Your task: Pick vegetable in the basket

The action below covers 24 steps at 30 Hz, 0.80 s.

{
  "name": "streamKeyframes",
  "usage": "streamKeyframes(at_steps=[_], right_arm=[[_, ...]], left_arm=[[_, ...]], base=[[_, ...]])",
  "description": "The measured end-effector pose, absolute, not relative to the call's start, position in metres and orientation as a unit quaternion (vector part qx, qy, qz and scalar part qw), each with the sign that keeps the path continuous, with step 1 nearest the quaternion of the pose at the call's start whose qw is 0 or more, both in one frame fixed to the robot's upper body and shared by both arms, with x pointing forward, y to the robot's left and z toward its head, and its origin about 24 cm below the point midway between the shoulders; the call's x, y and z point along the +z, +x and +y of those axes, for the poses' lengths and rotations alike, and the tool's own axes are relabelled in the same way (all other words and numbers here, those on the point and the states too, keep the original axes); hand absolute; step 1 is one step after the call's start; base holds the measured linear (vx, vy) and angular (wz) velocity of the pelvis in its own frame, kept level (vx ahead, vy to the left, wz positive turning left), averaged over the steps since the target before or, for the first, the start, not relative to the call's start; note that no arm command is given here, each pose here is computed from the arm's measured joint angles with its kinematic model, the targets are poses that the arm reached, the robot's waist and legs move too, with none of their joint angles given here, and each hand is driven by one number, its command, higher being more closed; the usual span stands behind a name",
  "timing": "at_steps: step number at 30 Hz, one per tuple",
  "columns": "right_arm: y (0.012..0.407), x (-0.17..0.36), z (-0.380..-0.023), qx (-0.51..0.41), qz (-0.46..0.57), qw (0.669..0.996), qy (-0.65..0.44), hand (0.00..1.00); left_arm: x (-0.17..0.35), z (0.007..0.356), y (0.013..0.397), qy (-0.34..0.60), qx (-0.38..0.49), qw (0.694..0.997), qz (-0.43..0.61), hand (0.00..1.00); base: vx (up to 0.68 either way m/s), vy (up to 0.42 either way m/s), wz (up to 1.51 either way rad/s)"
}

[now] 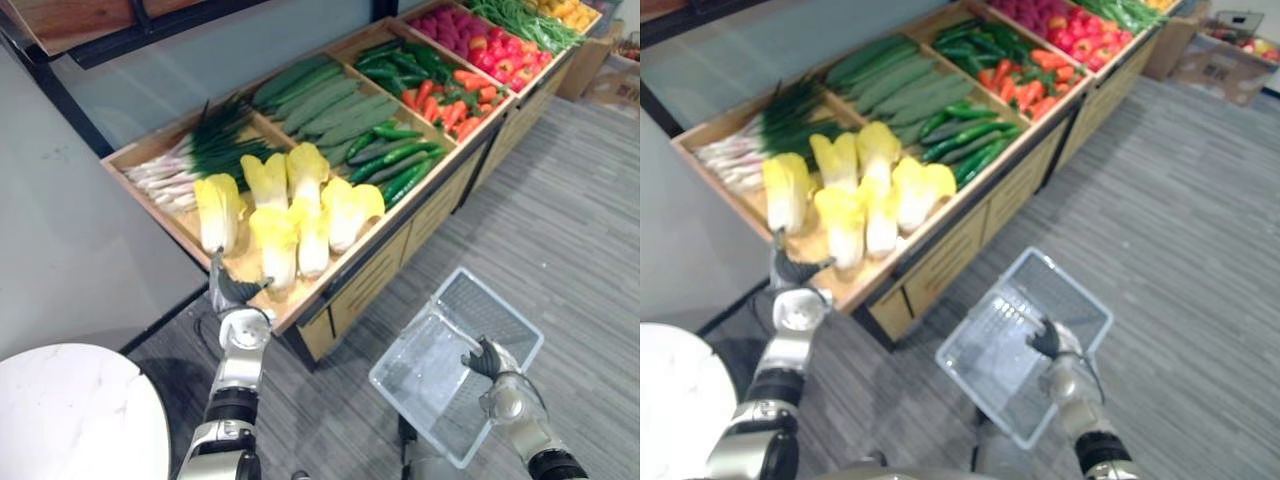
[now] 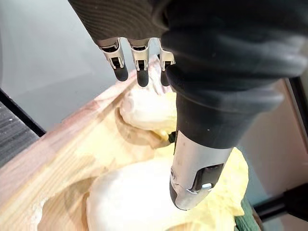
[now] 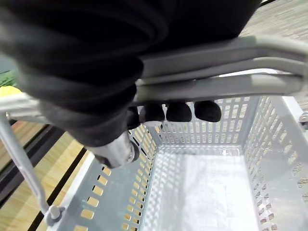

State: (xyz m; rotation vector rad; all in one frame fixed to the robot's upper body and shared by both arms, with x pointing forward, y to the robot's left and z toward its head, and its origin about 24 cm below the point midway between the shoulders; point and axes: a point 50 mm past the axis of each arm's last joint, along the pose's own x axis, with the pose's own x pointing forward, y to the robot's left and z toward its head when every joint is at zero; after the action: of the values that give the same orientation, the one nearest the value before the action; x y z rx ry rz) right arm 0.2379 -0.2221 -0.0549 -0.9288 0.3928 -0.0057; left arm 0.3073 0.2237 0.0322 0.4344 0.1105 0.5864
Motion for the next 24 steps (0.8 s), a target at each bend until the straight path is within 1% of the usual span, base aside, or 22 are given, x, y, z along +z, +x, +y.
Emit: streamKeyframes(at_steps=[6,10,21,24], right_arm=[[0.241,-0.05,-0.221,-0.006,0.176,0.878,-0.445,1.0],[0.243,-0.047,-0.22,-0.007,0.169,0.879,-0.445,1.0],[0.246,-0.045,-0.219,-0.007,0.164,0.88,-0.445,1.0],[0.247,-0.044,-0.219,-0.008,0.162,0.881,-0.445,1.0]], left_arm=[[0.036,0.217,0.313,0.201,0.242,0.949,0.039,0.0],[0.039,0.214,0.316,0.208,0.229,0.951,0.026,0.0],[0.032,0.216,0.317,0.211,0.221,0.951,0.049,0.0],[0.029,0.217,0.317,0.195,0.224,0.953,0.057,0.0]], base=[[0.01,-0.002,-0.04],[0.0,0.0,0.0],[0.0,0.0,0.0],[0.02,-0.008,-0.02]])
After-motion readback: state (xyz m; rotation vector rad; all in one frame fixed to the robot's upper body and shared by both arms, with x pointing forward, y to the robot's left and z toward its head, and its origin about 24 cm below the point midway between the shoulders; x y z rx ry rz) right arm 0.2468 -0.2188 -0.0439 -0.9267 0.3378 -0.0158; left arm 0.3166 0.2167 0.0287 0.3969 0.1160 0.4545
